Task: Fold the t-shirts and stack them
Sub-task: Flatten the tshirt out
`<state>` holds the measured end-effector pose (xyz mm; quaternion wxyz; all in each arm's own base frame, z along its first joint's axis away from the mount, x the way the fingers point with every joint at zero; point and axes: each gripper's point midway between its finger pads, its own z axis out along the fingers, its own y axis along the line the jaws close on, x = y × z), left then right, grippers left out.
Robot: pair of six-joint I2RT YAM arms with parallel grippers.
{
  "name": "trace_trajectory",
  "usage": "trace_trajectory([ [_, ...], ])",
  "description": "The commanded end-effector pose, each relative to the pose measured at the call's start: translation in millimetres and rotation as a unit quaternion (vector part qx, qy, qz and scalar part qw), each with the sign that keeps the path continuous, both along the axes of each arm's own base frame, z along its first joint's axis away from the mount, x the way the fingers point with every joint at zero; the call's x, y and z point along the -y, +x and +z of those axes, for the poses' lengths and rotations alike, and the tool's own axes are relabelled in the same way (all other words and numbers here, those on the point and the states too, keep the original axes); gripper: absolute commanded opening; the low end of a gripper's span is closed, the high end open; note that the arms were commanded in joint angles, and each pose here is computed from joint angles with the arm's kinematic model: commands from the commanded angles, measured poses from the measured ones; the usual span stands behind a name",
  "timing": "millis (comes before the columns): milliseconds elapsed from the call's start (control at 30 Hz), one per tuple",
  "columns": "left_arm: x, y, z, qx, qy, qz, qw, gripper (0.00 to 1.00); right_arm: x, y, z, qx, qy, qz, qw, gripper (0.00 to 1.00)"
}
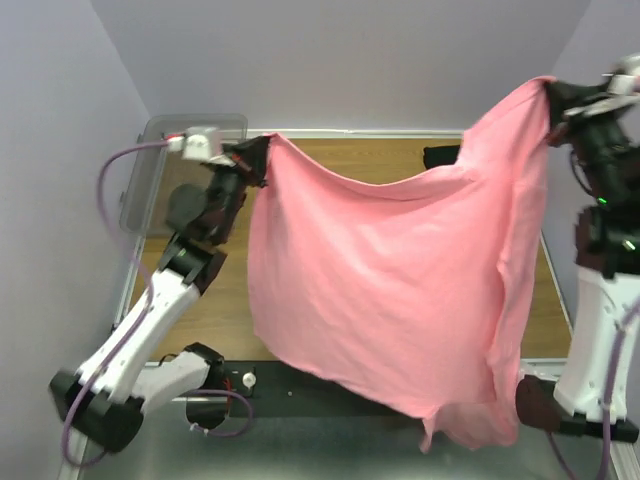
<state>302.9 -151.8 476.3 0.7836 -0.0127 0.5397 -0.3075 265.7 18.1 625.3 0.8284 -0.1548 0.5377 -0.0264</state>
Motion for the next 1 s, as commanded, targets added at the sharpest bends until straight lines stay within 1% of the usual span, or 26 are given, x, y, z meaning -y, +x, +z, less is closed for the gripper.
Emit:
trace_trajectory([
  [0,-4,84,-134,-0.17,0.062,0.09,0.979,0.0,4,73,-124,-0.114,-0.024,0.021,0.993,0.01],
  [33,3,111,-181,-0.229,0.087,0.097,0.965,0.0,9,97,-187,-0.163,-0.021,0.019,0.986,0.01],
  [100,6,137,-227,-0.281,0.114,0.106,0.947,0.0,15,124,-252,-0.213,-0.036,0.017,0.976,0.01],
  [133,15,159,-268,-0.327,0.139,0.107,0.929,0.0,18,137,-299,-0.244,-0.045,0.018,0.969,0.0],
  [200,21,179,-303,-0.36,0.164,0.108,0.912,0.0,21,153,-346,-0.277,-0.056,0.023,0.959,0.01],
  [233,26,197,-334,-0.391,0.183,0.111,0.895,0.0,20,167,-387,-0.313,-0.063,0.037,0.947,0.01],
  [300,30,212,-364,-0.418,0.199,0.102,0.88,0.0,22,181,-419,-0.342,-0.065,0.045,0.936,0.01],
  [333,35,227,-383,-0.433,0.206,0.1,0.872,0.0,23,188,-431,-0.356,-0.06,0.045,0.931,0.01],
  [367,36,230,-393,-0.444,0.217,0.099,0.864,0.0,26,201,-448,-0.377,-0.053,0.042,0.924,0.01],
  [433,34,237,-412,-0.466,0.233,0.102,0.848,0.0,33,215,-462,-0.392,-0.048,0.03,0.918,0.01],
  [600,22,252,-412,-0.465,0.236,0.113,0.846,0.0,40,233,-470,-0.402,-0.037,0.015,0.915,0.01],
  [733,10,264,-412,-0.469,0.238,0.116,0.842,0.0,46,252,-456,-0.39,-0.029,0.002,0.92,0.01],
  [767,6,265,-409,-0.469,0.237,0.114,0.843,0.0,43,254,-454,-0.39,-0.023,0.009,0.92,0.01],
  [833,8,265,-404,-0.463,0.234,0.107,0.848,0.0,38,256,-446,-0.387,-0.017,0.024,0.922,0.01],
  [867,8,263,-393,-0.452,0.23,0.102,0.856,0.0,35,257,-437,-0.386,-0.014,0.033,0.922,0.01],
  [900,14,260,-384,-0.444,0.225,0.086,0.863,0.0,24,249,-425,-0.388,-0.005,0.06,0.92,0.01],
  [933,17,257,-349,-0.415,0.212,0.075,0.881,0.0,19,245,-411,-0.379,-0.001,0.072,0.923,0.01],
  [967,19,248,-341,-0.403,0.205,0.064,0.89,0.0,9,237,-395,-0.368,0.006,0.099,0.924,0.01],
])
